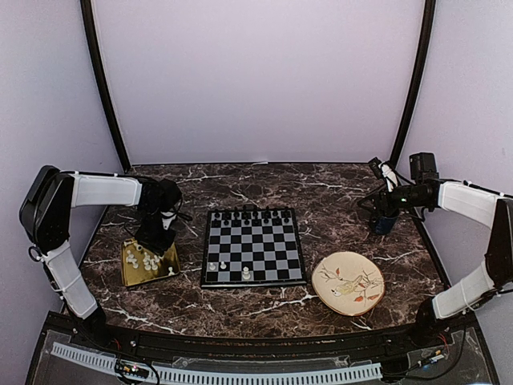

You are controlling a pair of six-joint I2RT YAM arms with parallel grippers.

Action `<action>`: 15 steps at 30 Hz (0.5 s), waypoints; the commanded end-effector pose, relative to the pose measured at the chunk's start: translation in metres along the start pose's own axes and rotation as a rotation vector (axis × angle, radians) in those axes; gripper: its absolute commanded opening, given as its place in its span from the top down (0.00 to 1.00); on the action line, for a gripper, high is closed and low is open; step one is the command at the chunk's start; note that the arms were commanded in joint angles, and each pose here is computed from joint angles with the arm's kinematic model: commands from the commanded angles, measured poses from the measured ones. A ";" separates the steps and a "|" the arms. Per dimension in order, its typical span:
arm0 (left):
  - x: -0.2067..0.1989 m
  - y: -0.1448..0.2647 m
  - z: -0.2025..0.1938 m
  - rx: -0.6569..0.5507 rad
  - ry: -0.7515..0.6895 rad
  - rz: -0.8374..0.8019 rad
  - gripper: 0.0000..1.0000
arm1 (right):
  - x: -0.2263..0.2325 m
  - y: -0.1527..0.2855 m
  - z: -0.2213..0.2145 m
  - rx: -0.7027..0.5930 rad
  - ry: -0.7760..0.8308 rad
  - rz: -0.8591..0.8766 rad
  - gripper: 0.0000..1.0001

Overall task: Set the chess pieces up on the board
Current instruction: Pick up the pawn from the storage box, then place the pawn on c2.

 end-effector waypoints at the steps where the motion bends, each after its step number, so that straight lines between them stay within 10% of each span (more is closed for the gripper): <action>1: -0.001 0.013 0.007 -0.061 -0.009 -0.043 0.97 | 0.001 0.002 0.000 -0.010 0.012 -0.005 0.44; 15: -0.052 0.099 0.030 -0.464 -0.203 -0.397 1.00 | 0.001 0.002 0.001 -0.009 0.013 -0.009 0.44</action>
Point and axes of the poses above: each gripper's point midway between its finger pads, its own y axis back along the fingers, its own x axis along the line the jaws close on, z = x × y, the point moved 9 cm from there along y, back along the fingers, and after that the axes turned 6 degrees about -y, right-handed, at the moved point
